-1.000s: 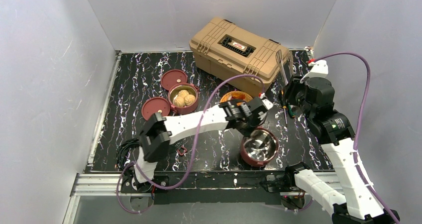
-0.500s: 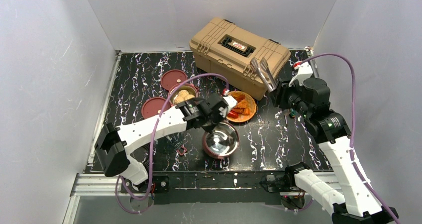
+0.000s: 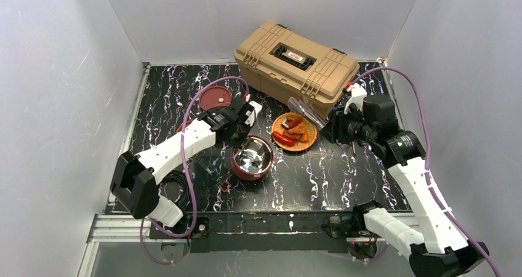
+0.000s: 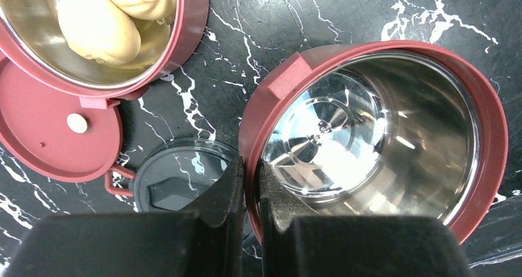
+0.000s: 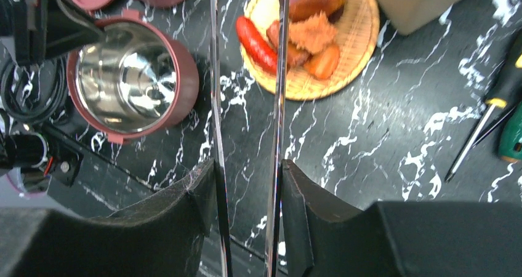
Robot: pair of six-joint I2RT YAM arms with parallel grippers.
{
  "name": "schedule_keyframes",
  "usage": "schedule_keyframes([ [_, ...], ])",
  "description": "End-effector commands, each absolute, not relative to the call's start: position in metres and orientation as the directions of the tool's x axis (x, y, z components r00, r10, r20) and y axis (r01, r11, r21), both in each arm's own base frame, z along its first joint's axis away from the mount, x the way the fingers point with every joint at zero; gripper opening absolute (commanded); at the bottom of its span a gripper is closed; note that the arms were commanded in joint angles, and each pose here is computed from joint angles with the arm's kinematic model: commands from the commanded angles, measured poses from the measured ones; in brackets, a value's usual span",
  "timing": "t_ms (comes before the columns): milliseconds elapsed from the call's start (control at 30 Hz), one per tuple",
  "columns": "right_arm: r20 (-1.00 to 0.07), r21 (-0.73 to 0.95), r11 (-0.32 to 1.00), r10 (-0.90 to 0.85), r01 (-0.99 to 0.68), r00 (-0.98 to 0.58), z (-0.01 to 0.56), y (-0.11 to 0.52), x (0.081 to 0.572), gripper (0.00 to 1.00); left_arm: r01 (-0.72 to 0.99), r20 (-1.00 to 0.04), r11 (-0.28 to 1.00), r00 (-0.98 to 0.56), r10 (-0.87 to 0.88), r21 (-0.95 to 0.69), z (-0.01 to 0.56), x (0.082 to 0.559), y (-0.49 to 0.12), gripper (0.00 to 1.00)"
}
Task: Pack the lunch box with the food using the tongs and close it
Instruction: Move the packing box to the center of the board.
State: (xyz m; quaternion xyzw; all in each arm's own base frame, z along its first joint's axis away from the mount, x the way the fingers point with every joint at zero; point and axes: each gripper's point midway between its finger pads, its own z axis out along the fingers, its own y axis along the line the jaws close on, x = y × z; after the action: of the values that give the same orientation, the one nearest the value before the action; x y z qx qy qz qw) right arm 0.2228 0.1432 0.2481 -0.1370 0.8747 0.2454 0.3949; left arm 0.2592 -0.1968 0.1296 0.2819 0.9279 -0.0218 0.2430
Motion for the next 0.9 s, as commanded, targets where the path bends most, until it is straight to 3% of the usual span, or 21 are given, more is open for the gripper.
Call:
schedule_keyframes([
  [0,-0.683,0.366,0.823,-0.079,-0.434,-0.726,0.241,0.147,0.207,0.49,0.481,-0.499,0.877,-0.756,0.424,0.017,0.129,0.266,-0.202,0.00],
  [133,-0.612,0.409,0.805,-0.107,-0.429,-0.784,0.223,0.151,0.195,0.49,0.453,-0.481,0.891,-0.790,0.380,-0.040,0.117,0.268,-0.203,0.00],
  [400,-0.591,0.417,0.779,-0.159,-0.468,-0.791,0.203,0.157,0.193,0.49,0.432,-0.473,0.901,-0.800,0.369,-0.029,0.108,0.276,-0.198,0.02],
  [667,-0.584,0.335,0.817,-0.211,-0.469,-0.784,0.189,0.157,0.205,0.47,0.408,-0.498,0.910,-0.805,0.323,-0.070,0.115,0.278,-0.199,0.38],
  [867,-0.589,0.213,0.838,-0.300,-0.503,-0.750,0.182,0.162,0.215,0.47,0.361,-0.585,0.915,-0.787,0.196,-0.179,0.145,0.287,-0.196,0.56],
])
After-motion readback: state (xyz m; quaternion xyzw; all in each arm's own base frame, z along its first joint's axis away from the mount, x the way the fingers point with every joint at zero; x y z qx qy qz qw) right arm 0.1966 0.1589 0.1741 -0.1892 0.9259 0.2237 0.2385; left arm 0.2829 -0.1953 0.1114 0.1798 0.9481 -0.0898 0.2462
